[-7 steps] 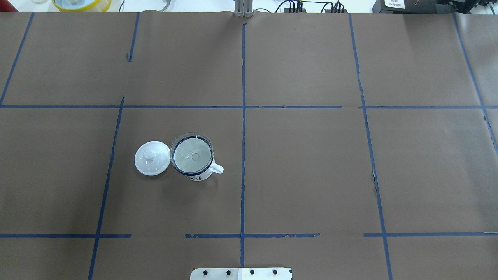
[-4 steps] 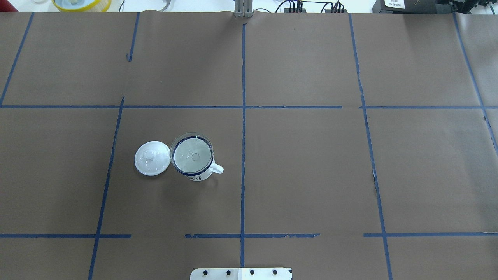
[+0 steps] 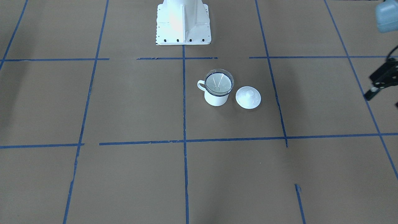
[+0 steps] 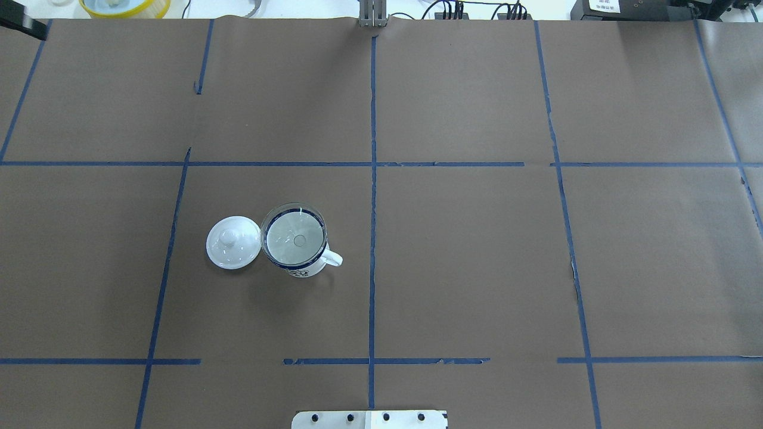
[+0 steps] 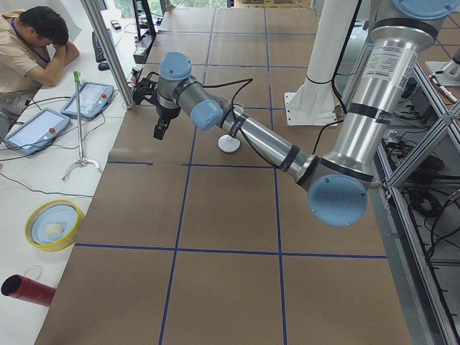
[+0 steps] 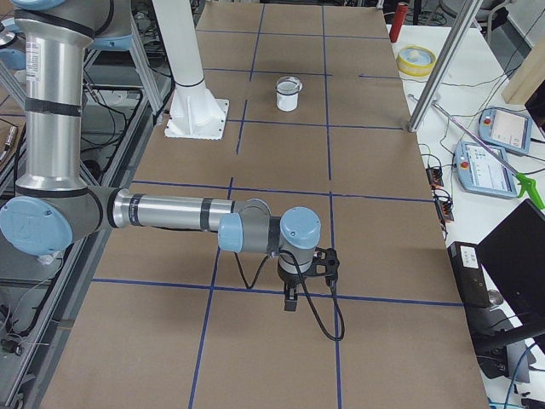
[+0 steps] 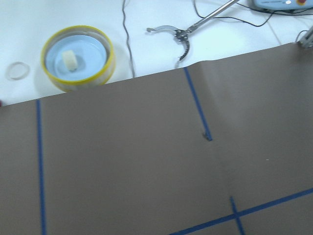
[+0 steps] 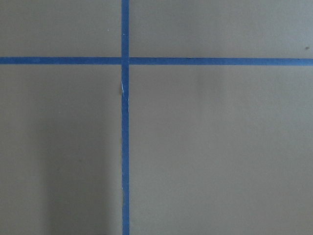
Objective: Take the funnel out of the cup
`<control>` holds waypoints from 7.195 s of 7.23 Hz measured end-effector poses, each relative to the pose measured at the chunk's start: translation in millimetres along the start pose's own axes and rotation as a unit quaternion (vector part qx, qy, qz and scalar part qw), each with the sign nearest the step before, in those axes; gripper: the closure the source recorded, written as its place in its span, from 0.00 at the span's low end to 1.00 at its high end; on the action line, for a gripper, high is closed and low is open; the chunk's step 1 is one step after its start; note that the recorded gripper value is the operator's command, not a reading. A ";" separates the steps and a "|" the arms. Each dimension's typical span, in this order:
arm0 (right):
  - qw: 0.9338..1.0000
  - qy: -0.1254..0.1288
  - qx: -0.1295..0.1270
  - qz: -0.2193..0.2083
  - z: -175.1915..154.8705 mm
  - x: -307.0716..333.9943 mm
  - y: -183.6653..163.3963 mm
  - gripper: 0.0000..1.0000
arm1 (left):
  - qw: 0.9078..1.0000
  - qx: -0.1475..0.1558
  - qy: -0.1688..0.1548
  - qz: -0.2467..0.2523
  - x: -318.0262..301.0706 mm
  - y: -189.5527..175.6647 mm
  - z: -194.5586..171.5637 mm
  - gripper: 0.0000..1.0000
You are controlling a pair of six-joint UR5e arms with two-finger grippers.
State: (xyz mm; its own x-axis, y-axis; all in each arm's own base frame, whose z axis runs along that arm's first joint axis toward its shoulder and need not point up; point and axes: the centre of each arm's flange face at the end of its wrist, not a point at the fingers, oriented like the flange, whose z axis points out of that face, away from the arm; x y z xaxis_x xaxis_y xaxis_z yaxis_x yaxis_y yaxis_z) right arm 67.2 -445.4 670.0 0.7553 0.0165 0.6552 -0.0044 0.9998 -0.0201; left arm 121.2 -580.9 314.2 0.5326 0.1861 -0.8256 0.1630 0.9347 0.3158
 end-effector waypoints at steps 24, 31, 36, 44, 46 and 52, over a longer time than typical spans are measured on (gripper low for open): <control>1.000 0.000 0.000 0.000 0.0 0.0 0.0 0.00 | 0.960 -0.066 -0.103 -0.252 353.9 103.4 91.8 1.00; 1.000 0.000 0.000 0.000 0.0 0.0 0.0 0.00 | 0.829 0.216 0.087 -0.508 214.4 10.3 196.3 1.00; 1.000 0.000 0.000 0.000 0.0 0.0 0.0 0.00 | 0.811 0.268 0.091 -0.512 127.2 11.1 285.9 1.00; 1.000 0.000 0.000 0.000 0.0 0.0 0.0 0.00 | 0.812 0.275 0.082 -0.508 111.8 16.6 301.7 0.00; 1.000 0.000 0.000 0.000 0.0 0.0 0.0 0.00 | 0.830 0.277 0.087 -0.476 119.9 10.8 285.5 0.00; 1.000 0.000 0.000 0.000 0.0 0.0 0.0 0.00 | 0.976 0.163 0.053 -0.133 97.8 94.0 179.1 0.00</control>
State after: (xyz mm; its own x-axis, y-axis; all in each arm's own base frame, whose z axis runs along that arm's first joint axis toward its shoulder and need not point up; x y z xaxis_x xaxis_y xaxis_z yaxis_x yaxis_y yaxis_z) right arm 67.2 -445.4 670.0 0.7553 0.0164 0.6552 -0.0043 0.9998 -0.0200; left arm 337.3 -529.1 346.9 0.3502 -0.0036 -0.9367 0.5490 0.8110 0.2021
